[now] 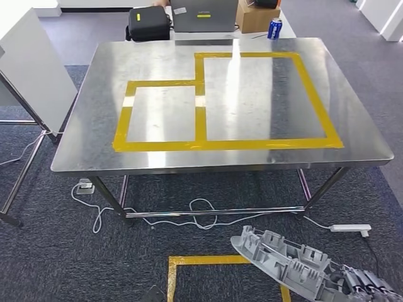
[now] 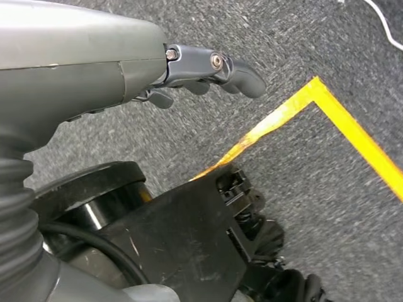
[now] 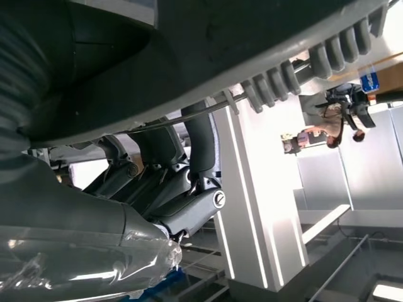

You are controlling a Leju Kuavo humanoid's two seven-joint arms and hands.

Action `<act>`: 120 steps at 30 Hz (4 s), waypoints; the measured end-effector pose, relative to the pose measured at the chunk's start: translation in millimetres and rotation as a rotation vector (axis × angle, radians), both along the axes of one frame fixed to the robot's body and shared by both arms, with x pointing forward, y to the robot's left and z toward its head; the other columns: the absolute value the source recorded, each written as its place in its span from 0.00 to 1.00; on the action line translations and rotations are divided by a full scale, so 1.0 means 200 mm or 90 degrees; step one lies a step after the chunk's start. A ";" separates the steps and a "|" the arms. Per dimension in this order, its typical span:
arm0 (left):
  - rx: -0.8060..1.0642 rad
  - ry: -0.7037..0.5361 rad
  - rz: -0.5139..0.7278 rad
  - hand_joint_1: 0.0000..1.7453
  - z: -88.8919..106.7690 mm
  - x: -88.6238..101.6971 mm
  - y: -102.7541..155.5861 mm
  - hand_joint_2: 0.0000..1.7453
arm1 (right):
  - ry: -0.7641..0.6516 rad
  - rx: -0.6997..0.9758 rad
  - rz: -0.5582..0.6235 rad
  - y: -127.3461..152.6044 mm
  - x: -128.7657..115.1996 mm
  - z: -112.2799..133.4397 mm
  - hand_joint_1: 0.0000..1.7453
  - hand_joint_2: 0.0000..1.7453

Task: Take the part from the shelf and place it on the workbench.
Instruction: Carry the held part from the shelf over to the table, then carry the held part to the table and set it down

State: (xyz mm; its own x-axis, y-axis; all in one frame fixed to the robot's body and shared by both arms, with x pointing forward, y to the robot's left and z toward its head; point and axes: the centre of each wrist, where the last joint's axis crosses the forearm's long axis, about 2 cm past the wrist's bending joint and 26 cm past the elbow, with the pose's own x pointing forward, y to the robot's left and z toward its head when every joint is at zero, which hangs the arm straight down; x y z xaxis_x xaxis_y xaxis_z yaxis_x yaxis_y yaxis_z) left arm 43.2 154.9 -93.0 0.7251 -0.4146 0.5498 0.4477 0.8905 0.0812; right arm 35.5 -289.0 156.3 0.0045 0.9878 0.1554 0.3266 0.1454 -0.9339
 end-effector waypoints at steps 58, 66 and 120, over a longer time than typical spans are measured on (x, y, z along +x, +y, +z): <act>0.023 0.013 -0.061 0.00 0.00 0.01 -0.01 1.00 | 0.098 -0.136 -0.025 -0.23 -0.07 0.14 1.00 1.00; 0.025 0.002 -0.028 0.00 0.01 0.01 -0.01 1.00 | 0.003 0.282 0.176 -0.12 0.03 0.10 1.00 1.00; 0.033 0.011 0.040 0.00 0.00 0.00 0.00 1.00 | -0.268 0.714 0.155 0.18 0.23 -0.13 1.00 1.00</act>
